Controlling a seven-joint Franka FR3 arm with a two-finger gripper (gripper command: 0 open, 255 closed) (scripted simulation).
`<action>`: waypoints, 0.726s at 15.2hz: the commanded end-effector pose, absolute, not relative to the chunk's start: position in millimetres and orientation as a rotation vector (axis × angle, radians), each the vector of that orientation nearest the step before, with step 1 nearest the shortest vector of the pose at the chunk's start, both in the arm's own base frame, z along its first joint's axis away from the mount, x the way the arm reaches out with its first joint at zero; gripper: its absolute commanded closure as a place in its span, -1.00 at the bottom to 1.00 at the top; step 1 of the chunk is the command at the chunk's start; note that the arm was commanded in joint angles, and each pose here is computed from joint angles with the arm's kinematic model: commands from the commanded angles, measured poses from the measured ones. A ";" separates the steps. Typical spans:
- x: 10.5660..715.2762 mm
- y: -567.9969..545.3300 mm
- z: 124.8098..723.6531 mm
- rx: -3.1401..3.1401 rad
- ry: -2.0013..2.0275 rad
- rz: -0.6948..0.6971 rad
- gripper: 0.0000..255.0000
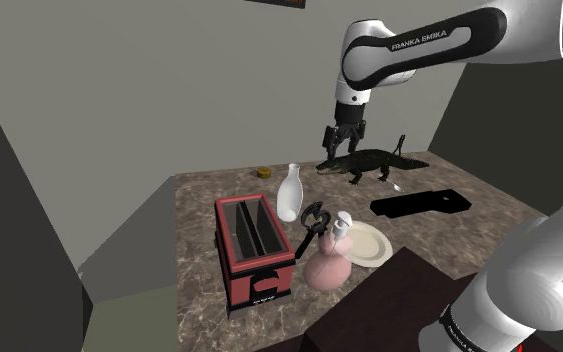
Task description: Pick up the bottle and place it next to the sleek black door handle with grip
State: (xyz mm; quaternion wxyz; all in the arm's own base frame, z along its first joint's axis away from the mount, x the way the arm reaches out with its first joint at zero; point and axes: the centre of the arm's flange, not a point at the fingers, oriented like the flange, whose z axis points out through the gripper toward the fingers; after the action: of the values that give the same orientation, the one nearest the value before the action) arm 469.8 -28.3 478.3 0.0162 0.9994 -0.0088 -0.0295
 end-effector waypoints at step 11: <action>602.3 -44.3 389.8 3.125 -0.074 -0.066 -1.00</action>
State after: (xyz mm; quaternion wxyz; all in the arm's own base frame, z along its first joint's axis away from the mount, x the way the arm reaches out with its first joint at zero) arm 590.2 -43.3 399.0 0.0085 0.9995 -0.0223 -0.0222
